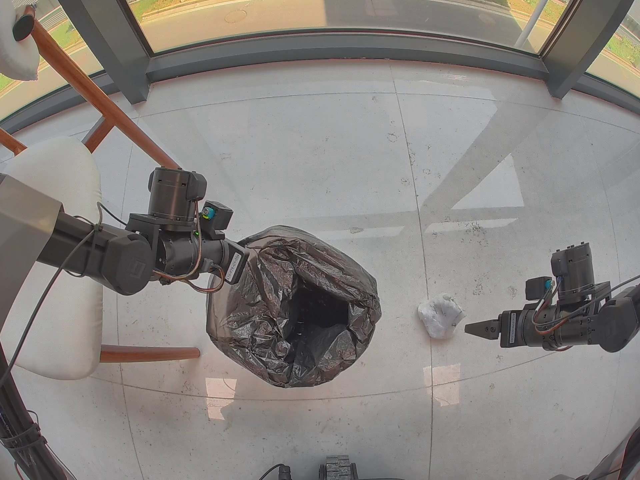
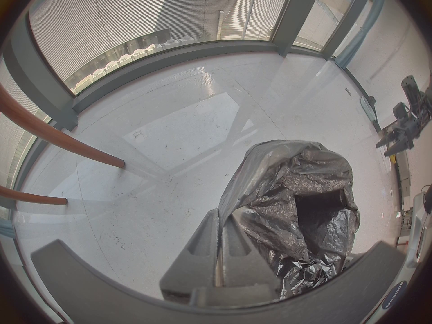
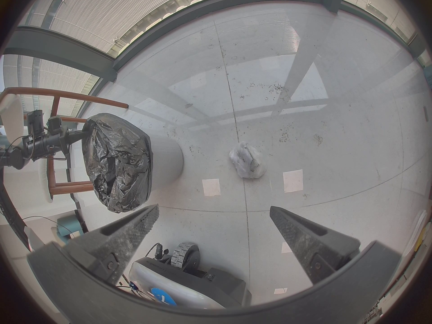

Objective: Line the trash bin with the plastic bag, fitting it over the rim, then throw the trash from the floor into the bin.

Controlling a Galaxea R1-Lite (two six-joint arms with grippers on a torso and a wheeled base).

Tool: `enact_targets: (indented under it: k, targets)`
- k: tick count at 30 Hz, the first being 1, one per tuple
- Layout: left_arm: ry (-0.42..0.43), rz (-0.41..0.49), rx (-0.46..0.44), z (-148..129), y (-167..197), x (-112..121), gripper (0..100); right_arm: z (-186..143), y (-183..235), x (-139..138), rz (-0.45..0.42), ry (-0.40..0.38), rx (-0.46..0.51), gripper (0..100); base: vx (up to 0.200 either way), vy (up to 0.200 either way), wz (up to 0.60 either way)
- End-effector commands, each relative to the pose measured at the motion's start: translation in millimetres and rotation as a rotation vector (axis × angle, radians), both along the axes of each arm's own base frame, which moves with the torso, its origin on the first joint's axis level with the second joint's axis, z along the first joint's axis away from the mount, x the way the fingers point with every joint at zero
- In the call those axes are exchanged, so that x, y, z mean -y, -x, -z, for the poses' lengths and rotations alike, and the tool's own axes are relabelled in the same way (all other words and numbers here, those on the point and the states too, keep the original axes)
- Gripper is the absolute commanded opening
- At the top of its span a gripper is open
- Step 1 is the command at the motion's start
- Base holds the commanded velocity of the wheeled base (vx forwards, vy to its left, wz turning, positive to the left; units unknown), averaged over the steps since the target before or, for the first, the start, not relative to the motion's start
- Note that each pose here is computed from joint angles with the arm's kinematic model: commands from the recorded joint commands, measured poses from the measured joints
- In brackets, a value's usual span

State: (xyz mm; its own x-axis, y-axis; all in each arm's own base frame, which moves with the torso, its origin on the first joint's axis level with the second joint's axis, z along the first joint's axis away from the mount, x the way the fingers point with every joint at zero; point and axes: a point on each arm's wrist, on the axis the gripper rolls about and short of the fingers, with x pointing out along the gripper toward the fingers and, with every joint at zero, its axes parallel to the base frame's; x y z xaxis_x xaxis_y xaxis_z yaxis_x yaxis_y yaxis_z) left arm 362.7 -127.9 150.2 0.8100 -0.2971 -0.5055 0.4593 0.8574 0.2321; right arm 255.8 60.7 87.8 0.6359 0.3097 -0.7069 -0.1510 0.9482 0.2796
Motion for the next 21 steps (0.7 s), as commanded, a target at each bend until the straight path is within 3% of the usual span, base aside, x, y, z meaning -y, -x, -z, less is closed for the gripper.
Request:
enact_targets:
  k: [1, 7, 8, 13, 16, 17, 21]
  targets:
    - [0.016, -0.002, 0.011, -4, -1, 2, 0, 0, 1, 0, -0.001, -0.001, 0.001, 100, 0.000, 0.000, 0.00]
    - [0.012, -0.011, 0.008, -3, 0, 1, 0, -1, 3, 1, 0.001, -0.001, 0.001, 100, 0.000, 0.000, 0.00]
    - [0.012, -0.011, 0.008, -4, 0, 1, 100, -1, 3, 1, 0.001, -0.001, 0.001, 100, 0.000, 0.000, 0.00]
    - [0.018, -0.010, 0.027, -4, -1, 2, 100, 0, 3, 2, 0.003, 0.001, 0.000, 100, 0.000, 0.000, 0.00]
    - [0.041, -0.015, 0.100, -6, -3, 2, 100, 0, 3, 3, 0.007, 0.001, -0.003, 100, 0.000, 0.000, 0.00]
    - [0.056, -0.032, 0.163, -5, -1, 1, 100, 1, 2, 6, 0.018, 0.001, -0.004, 100, 0.000, 0.000, 0.00]
    - [0.116, -0.059, 0.206, -19, 14, -4, 100, 2, -4, 23, 0.080, 0.003, -0.005, 100, 0.000, 0.000, 0.00]
